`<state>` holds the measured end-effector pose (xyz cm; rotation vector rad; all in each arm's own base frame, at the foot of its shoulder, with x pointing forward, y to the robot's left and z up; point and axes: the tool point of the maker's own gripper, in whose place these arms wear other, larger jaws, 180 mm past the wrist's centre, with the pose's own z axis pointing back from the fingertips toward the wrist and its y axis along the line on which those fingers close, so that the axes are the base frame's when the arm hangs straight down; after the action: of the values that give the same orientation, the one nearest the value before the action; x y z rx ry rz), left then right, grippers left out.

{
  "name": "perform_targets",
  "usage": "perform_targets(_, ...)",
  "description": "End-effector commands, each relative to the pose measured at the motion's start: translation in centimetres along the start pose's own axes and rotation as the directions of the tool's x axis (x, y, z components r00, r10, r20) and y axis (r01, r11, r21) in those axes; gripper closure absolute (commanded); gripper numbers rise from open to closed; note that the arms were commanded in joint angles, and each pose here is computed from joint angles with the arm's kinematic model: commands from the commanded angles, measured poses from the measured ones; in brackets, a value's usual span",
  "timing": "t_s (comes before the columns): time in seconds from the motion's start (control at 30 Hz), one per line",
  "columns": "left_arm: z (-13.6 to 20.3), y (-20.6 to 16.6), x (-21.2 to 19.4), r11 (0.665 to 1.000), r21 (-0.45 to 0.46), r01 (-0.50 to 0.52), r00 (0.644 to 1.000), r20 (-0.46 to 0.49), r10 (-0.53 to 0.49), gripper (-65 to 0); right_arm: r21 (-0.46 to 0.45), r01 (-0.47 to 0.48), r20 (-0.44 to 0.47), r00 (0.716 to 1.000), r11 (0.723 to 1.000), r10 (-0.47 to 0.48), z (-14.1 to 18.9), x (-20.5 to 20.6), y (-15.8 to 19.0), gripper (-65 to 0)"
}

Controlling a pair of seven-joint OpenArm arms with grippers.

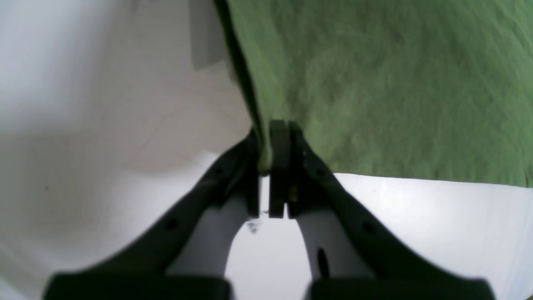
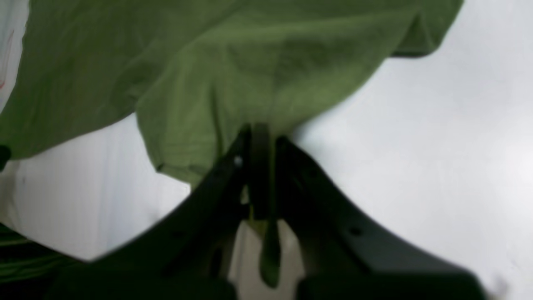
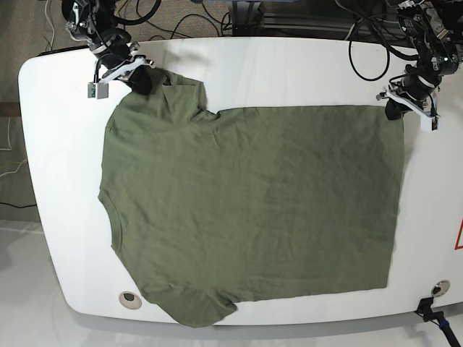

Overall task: Fold the T-shirt properly
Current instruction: 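Lift the held edge and pull it toward the arm bases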

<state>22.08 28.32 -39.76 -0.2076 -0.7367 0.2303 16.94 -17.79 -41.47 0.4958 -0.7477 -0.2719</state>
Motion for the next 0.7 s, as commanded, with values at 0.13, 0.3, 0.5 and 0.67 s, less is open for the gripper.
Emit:
perform_targets(0.13,1.0,0.5,0.8,0.995,0.055,0.088,0.996,0.005,-0.088,-1.0,0.004,-0.059,0.03,0.998,0.998,0.059,2.6,0.4,1.6,0.0)
perform_targets(0.3,1.3,0.8,-0.3,0.994,0.063,0.093,0.996,-0.02,-0.092,-1.0,0.003,-0.1,0.036,0.994,0.995,0.1,4.1,0.7,2.7,0.0)
perform_targets(0.5,1.3,0.2,1.3,0.993,0.055,0.105,0.994,0.019,-0.106,-1.1,0.016,-0.131,0.072,0.989,0.991,0.13,3.7,2.2,3.4,0.0)
perform_targets(0.67,1.0,-0.7,3.9,0.993,0.037,0.11,0.99,0.087,-0.113,-1.1,0.029,-0.183,0.12,0.977,0.983,0.178,3.0,4.9,3.8,0.0)
